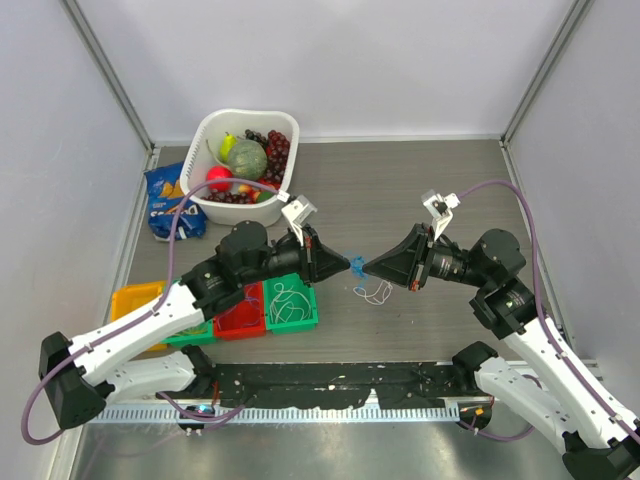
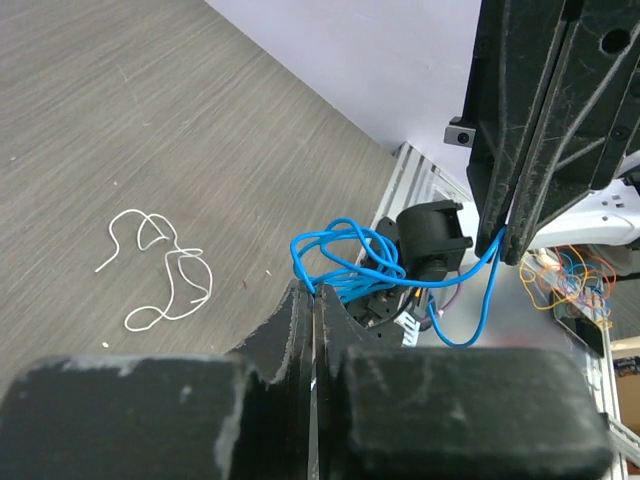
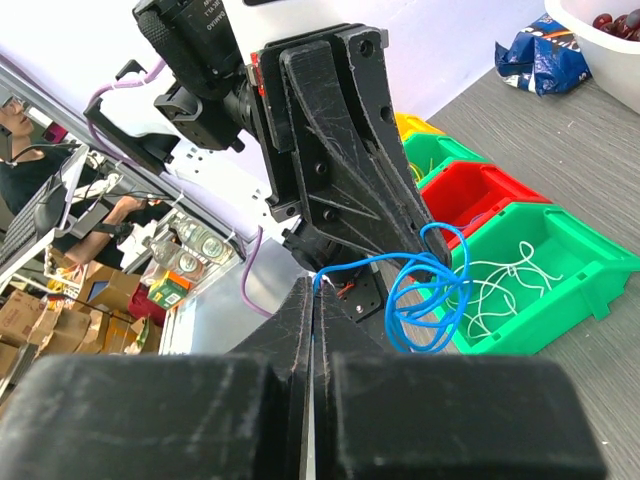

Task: Untangle the cables

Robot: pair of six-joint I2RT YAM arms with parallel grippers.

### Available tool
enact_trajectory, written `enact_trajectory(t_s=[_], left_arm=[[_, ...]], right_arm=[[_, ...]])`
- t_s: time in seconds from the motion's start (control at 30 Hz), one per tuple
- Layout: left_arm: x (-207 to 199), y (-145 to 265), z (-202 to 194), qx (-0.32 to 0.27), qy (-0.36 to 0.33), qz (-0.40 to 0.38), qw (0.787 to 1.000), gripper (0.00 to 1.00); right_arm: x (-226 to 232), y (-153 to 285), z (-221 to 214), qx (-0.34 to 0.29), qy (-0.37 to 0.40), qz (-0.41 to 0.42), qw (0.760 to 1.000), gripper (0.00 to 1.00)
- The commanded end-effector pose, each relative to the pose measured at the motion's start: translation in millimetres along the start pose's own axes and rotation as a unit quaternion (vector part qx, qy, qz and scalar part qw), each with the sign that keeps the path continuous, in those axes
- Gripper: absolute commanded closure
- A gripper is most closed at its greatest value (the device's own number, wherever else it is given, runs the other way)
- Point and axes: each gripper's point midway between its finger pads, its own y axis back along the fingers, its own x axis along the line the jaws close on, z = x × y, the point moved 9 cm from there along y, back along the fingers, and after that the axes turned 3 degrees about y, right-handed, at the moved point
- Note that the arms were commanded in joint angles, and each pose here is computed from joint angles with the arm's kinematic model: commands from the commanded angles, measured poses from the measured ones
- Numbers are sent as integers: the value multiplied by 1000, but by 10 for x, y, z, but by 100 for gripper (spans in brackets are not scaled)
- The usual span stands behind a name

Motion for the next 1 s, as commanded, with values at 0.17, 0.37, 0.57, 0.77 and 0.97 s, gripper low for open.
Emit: enact_trajectory(t_s=[0.17, 0.37, 0.57, 0.77, 0.97], left_arm=[[102, 191, 98, -82, -42, 78, 993, 100], [499, 448, -31, -67, -46, 296, 952, 100], [357, 486, -113, -74, -45, 206, 975, 100], [433, 558, -156, -57, -48, 250, 965, 100], [403, 517, -181, -27, -32, 242, 969, 87]], right_arm=[[75, 91, 62, -15, 51, -30, 998, 99], [-118, 497, 267, -138, 100, -323, 931, 99], [-106, 459, 240, -142, 95, -296, 940, 99], [-86, 563, 317, -174, 106, -337, 919, 99], [41, 577, 384, -177, 124, -312, 925, 99]])
